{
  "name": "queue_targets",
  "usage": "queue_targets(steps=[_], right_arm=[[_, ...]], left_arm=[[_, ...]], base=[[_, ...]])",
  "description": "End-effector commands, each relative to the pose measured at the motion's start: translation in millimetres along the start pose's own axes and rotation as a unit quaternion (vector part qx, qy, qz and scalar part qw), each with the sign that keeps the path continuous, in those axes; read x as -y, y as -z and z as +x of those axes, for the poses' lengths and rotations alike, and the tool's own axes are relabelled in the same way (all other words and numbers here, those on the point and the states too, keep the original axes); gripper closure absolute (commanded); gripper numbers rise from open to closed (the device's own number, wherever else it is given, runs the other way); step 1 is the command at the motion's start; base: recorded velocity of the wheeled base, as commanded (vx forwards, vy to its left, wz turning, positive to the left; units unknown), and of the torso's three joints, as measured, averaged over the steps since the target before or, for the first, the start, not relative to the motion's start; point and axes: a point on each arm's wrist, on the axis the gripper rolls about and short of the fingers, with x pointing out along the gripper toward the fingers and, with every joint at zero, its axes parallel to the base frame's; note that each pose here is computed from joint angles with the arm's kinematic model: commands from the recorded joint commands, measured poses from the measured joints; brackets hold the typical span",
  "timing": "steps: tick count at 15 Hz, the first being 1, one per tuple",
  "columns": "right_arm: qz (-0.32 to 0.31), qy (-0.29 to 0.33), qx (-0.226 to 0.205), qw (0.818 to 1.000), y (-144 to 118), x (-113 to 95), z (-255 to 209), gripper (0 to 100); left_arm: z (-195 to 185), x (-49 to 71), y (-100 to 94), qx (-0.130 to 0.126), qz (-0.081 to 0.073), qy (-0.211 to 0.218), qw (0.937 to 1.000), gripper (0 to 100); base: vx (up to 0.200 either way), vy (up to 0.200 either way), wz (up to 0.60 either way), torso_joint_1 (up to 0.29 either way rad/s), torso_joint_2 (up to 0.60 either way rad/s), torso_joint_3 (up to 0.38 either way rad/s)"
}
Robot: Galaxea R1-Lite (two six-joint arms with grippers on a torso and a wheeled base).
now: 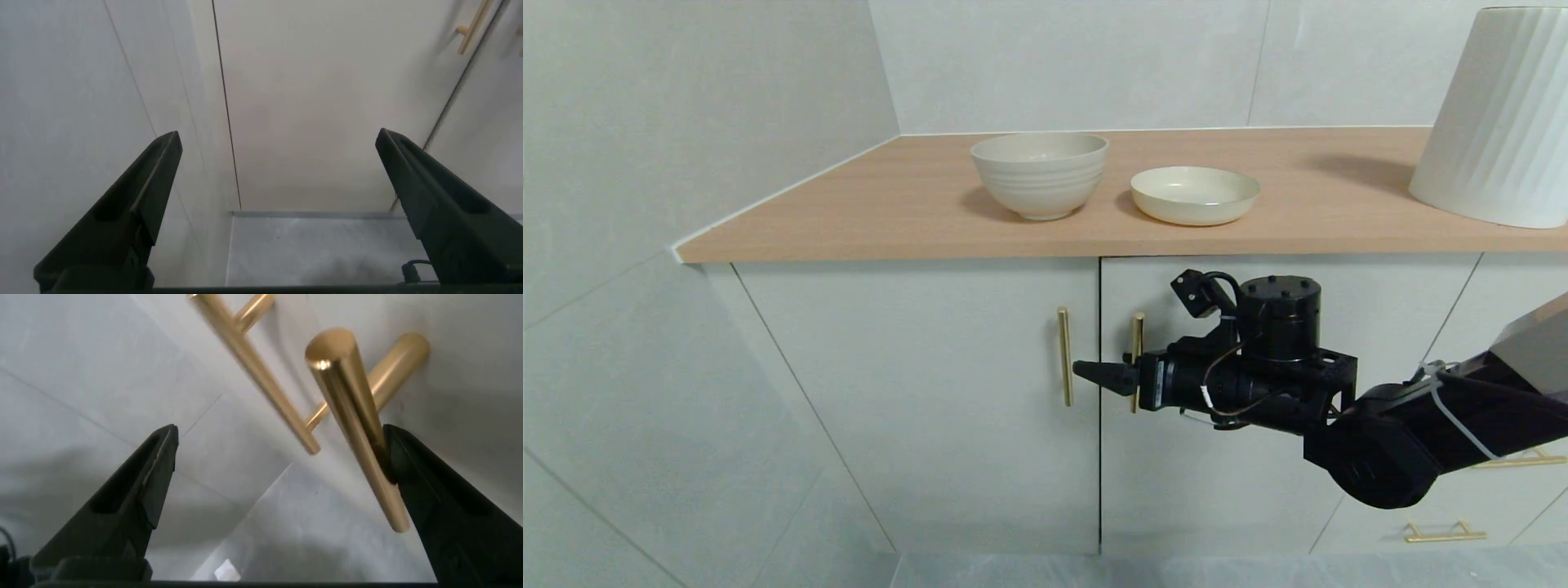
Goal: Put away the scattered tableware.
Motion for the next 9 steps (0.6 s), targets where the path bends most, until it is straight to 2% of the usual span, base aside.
queue_targets(steps=[1, 7, 9], right_arm=[[-0.004, -0.016, 0.0, 1.0, -1.9, -15.2, -11.7, 0], [-0.006, -0.039, -0.013, 0.999, 5.1, -38.7, -53.6, 0], [-0.003, -0.053, -0.03, 0.998, 15.7, -49.6, -75.5, 0]], left_arm=[[0.1, 0.0, 0.0, -0.001, 0.0, -0.001, 1.0, 0], [0.1, 0.0, 0.0, -0.001, 0.0, 0.0, 1.0, 0], [0.1, 0.0, 0.0, -0.001, 0.0, 0.0, 1.0, 0]], base=[[0.0, 0.0, 0.0, 0.0, 0.0, 0.0], [0.0, 0.0, 0.0, 0.0, 0.0, 0.0], [0.0, 0.0, 0.0, 0.0, 0.0, 0.0]])
